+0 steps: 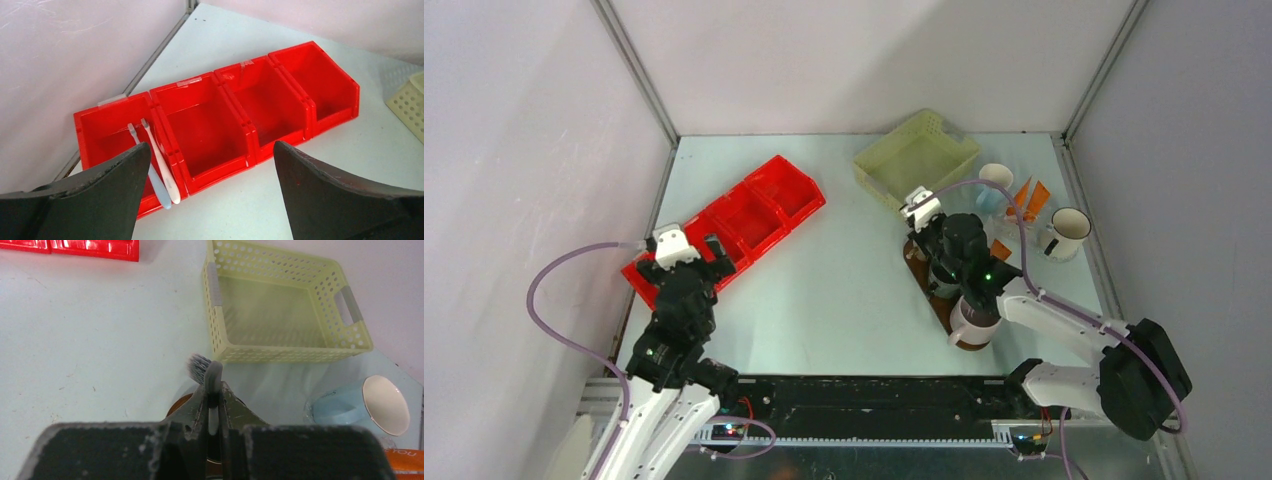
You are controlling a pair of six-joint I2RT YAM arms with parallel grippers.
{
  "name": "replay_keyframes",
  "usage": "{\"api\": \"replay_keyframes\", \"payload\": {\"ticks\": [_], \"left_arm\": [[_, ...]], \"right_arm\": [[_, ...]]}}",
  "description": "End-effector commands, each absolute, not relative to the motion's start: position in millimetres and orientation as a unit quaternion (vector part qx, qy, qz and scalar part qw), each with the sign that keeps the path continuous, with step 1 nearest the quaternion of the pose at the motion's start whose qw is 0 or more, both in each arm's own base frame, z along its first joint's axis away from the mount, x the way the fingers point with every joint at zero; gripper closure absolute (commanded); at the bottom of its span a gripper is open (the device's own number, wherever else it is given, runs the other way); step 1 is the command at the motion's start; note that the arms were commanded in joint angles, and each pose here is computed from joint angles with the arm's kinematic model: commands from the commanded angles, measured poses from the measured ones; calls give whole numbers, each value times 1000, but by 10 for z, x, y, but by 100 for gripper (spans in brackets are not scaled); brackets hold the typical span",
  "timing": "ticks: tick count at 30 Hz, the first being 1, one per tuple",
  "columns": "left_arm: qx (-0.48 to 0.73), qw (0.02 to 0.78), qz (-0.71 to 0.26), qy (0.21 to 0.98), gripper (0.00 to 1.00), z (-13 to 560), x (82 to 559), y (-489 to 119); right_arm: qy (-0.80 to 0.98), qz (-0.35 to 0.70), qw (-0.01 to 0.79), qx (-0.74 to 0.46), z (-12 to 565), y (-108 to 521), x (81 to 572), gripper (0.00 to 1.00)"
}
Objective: Prepare toiletry sets of a toothbrush and toothpaste on the tray
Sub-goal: Place the toothbrush in the cup.
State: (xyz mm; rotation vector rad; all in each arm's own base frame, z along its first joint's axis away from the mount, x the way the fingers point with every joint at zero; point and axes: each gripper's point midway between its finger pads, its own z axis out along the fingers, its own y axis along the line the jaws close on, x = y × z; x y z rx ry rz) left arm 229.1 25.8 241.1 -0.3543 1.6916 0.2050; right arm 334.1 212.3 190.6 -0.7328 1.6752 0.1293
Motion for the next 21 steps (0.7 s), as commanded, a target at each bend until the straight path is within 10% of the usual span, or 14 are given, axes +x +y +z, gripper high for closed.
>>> {"api": "replay_keyframes", "payload": {"ticks": [1,21], "left_arm": [[-208,657,111,717,0,2512,2237,432],[-340,610,143,701,0,2295,2044,748]], "right_arm": [[709,50,630,-312,2037,2167,3371,85],[657,90,707,-246,2959,1754,2751,29]]}}
